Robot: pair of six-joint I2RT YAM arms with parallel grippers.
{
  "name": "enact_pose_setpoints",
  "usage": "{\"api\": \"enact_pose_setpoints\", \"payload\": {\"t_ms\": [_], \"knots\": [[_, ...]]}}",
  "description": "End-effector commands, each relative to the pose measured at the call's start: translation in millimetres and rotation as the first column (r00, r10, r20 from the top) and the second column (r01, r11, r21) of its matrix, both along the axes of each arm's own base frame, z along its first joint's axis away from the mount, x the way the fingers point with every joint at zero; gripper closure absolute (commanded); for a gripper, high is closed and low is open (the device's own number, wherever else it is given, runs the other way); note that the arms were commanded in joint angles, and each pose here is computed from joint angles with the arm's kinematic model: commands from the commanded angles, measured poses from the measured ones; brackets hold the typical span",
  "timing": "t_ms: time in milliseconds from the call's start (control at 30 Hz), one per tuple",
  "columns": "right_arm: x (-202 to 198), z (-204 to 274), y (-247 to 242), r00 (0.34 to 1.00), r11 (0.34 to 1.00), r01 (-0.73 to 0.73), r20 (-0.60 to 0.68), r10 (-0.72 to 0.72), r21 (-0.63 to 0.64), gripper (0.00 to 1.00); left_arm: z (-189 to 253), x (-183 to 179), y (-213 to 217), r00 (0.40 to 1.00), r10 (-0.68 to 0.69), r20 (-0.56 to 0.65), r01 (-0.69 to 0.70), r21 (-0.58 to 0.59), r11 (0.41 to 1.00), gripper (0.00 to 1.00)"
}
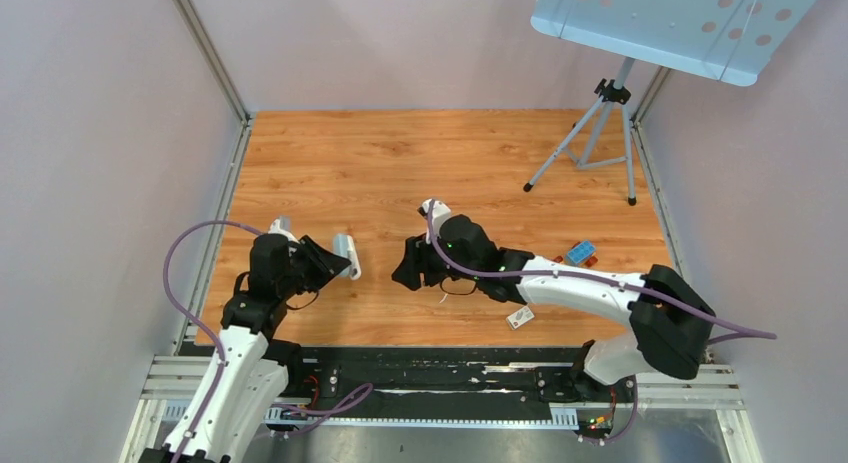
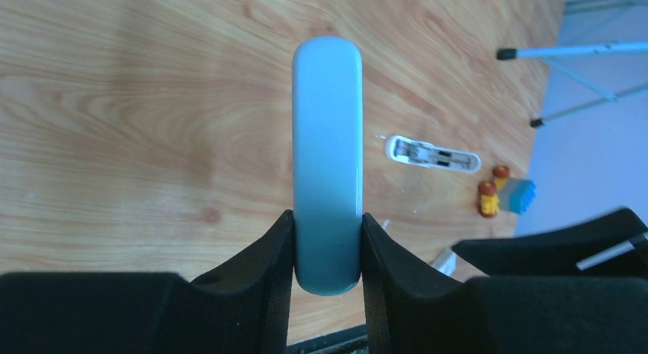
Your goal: Load the staples into the stapler
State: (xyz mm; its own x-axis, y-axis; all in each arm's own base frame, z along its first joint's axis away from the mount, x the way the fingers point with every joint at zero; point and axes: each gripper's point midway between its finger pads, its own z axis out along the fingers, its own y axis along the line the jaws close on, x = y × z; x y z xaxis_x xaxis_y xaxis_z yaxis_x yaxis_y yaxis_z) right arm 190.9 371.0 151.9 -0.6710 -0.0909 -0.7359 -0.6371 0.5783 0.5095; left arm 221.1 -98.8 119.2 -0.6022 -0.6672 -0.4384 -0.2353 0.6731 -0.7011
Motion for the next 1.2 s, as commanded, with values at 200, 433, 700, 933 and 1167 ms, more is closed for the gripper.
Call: {"api": "enact_pose_setpoints", "payload": {"t_ms": [200,433,700,933,1167], "knots": [[-13.0,22.2,61.3,0.996,0.987,-0.045,-0.073,0.056,0.154,0.45,51.7,-7.4,-39.6,0.95,-0.198,0.243,0.227,-0.1,0.969,1.0],[-15.8,22.1,71.7,0.994,0.985,-0.052,-0.092,0.067,0.165,0.47,67.5,-7.5,-50.6,0.918,-0.229,0.322,0.274,-0.102,0.956,1.0],[-5.0,8.2,68.1,0.996,0.995,0.003,-0.086,0.006,0.102,0.54,60.5,-7.9,-58.4,0.921,-0.257,0.294,0.299,-0.11,0.948,1.0],[3.8,1.9,65.3,0.998,0.998,0.03,-0.056,-0.027,0.054,0.62,51.1,-9.5,-65.4,0.92,-0.288,0.265,0.324,-0.102,0.941,1.0],[7.1,-11.1,61.1,0.997,0.999,0.049,-0.054,-0.049,0.009,0.74,50.7,-8.2,-65.2,0.92,-0.284,0.269,0.32,-0.098,0.942,1.0]]}}
